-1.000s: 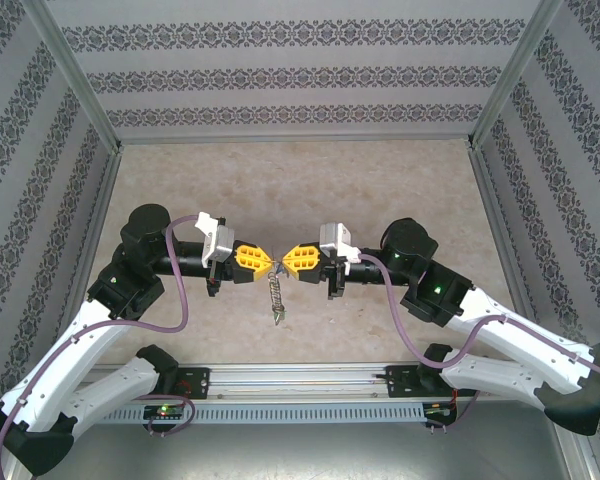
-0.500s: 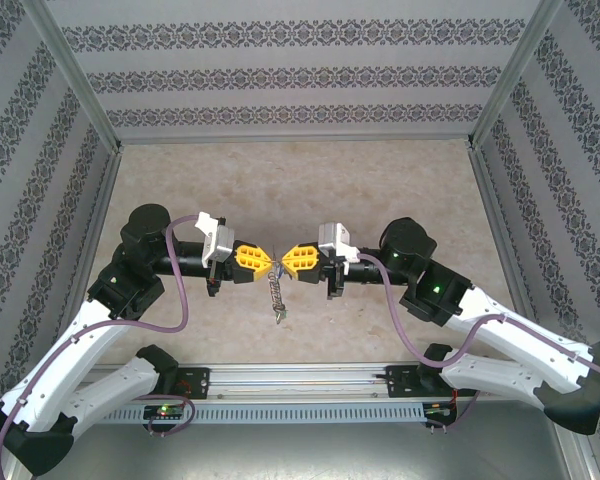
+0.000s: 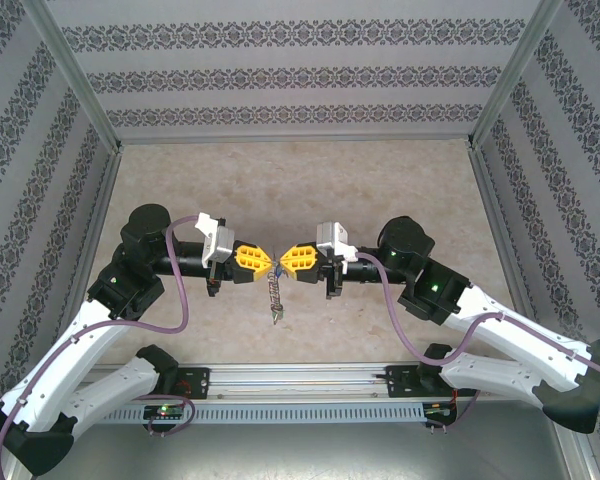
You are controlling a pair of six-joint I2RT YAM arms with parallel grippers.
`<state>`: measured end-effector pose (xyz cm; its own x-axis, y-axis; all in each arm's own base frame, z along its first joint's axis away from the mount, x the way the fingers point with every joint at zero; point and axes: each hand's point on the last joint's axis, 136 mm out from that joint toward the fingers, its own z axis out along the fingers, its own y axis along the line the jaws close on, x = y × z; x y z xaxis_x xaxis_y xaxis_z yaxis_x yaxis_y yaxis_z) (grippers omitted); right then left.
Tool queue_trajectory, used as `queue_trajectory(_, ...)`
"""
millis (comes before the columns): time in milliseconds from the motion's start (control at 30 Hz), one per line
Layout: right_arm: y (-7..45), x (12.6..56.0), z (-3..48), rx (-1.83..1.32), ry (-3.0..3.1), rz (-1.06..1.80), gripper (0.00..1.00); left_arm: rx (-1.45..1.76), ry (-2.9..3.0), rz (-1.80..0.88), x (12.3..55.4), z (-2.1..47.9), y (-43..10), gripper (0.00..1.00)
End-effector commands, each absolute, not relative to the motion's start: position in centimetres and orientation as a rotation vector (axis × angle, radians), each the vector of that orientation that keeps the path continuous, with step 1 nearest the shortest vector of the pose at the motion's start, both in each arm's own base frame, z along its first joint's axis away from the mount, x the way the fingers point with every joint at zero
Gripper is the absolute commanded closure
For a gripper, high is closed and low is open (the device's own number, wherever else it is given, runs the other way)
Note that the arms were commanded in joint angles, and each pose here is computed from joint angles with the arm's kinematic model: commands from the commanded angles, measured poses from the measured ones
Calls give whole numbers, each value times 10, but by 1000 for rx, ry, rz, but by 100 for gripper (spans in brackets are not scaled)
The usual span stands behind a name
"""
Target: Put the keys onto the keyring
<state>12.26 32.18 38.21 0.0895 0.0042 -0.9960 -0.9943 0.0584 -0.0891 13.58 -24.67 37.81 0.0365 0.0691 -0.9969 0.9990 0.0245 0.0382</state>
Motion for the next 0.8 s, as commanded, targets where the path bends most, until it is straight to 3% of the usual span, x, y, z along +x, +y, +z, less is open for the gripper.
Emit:
queue_trajectory(0, 318, 109, 408, -1206, 1065, 1138, 100, 1261, 1205, -1080, 136, 387, -243, 100)
queue_trajectory(767, 317, 112, 405, -1192, 1105, 1127, 100, 1273, 1199, -1051, 137, 383, -243, 100)
